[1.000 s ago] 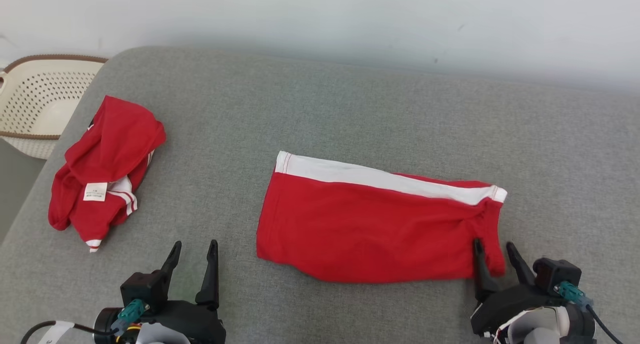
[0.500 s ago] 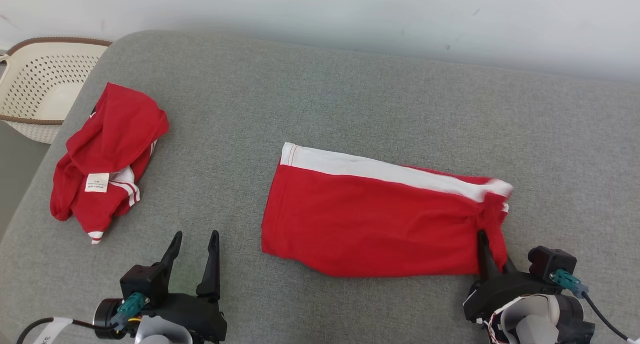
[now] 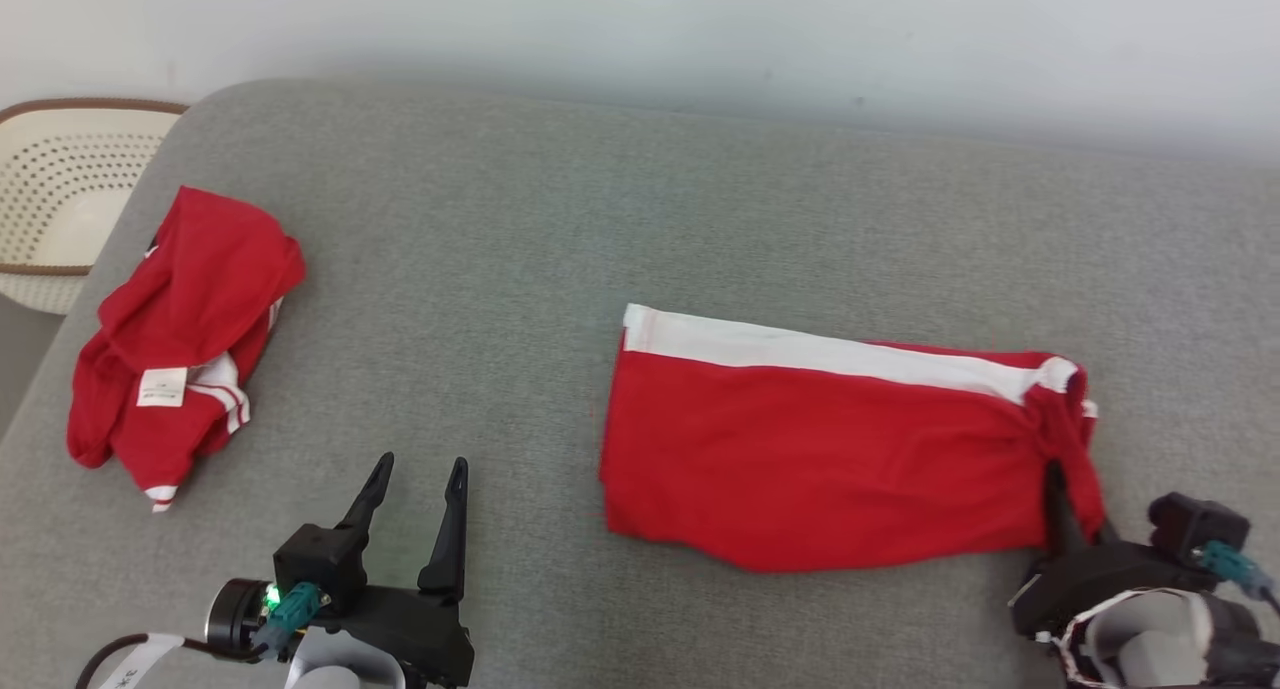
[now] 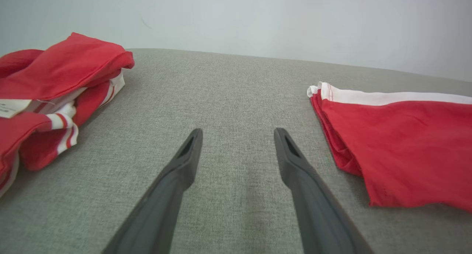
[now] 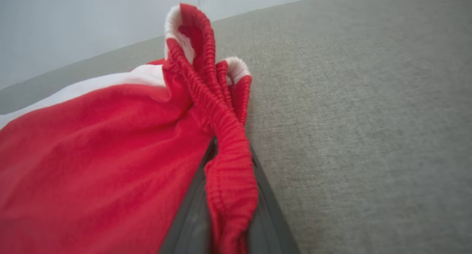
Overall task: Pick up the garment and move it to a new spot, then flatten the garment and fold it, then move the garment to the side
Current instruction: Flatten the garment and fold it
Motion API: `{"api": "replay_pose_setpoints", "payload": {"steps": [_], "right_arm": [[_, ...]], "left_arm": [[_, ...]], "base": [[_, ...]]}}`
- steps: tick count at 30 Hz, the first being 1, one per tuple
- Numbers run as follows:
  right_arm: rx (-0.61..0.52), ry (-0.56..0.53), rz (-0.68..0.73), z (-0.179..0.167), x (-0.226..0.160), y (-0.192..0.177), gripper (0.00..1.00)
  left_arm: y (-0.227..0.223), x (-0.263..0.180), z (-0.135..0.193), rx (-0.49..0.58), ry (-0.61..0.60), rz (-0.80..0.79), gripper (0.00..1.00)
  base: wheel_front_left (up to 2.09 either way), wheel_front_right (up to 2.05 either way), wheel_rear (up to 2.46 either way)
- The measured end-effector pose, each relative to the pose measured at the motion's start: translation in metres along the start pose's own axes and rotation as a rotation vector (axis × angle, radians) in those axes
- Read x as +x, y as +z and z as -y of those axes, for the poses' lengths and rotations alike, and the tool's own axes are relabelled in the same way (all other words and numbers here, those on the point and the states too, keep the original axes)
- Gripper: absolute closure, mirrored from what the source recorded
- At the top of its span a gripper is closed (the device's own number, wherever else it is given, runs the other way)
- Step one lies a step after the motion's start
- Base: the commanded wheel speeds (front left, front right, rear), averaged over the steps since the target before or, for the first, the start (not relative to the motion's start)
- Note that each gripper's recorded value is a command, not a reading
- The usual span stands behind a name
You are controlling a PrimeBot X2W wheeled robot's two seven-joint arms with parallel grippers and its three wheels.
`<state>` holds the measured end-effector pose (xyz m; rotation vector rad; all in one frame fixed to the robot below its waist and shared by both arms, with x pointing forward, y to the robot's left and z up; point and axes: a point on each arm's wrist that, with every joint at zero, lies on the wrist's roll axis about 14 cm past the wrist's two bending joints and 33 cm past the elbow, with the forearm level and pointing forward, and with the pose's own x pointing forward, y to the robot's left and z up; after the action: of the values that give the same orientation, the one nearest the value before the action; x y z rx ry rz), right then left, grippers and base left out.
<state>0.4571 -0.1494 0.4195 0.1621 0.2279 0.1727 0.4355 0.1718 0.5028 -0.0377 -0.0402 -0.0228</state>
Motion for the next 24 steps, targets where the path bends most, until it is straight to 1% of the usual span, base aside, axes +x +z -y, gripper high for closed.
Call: {"api": "replay_pose_setpoints", "payload": {"steps": [6, 9, 11, 13, 18, 21, 24], "right_arm": [[-0.038, -0.088, 0.036, 0.045, -0.011, 0.019, 1.00], [-0.049, -0.107, 0.061, 0.055, -0.016, 0.030, 1.00], [-0.054, -0.096, 0.074, 0.052, -0.018, 0.034, 1.00], [-0.053, -0.052, 0.083, 0.036, -0.017, 0.036, 1.00], [-0.019, 0.108, 0.112, -0.024, -0.015, 0.041, 1.00], [-0.028, 0.208, 0.117, -0.057, -0.018, 0.043, 1.00], [-0.013, 0.299, 0.134, -0.088, -0.019, 0.049, 1.00]], "left_arm": [[-0.001, 0.006, 0.016, 0.007, -0.041, 0.002, 0.00], [-0.003, 0.008, 0.024, 0.002, -0.059, -0.002, 0.00], [-0.004, 0.009, 0.029, -0.002, -0.073, -0.005, 0.00], [-0.007, 0.009, 0.035, -0.005, -0.087, -0.012, 0.00], [-0.014, 0.010, 0.047, 0.005, -0.122, -0.034, 0.00], [-0.015, 0.009, 0.050, 0.004, -0.129, -0.038, 0.00], [-0.017, 0.006, 0.049, -0.001, -0.130, -0.047, 0.00]], "base": [[0.00, 0.00, 0.00], [0.00, 0.00, 0.00], [0.00, 0.00, 0.00], [0.00, 0.00, 0.00], [0.00, 0.00, 0.00], [0.00, 0.00, 0.00], [0.00, 0.00, 0.00]]}}
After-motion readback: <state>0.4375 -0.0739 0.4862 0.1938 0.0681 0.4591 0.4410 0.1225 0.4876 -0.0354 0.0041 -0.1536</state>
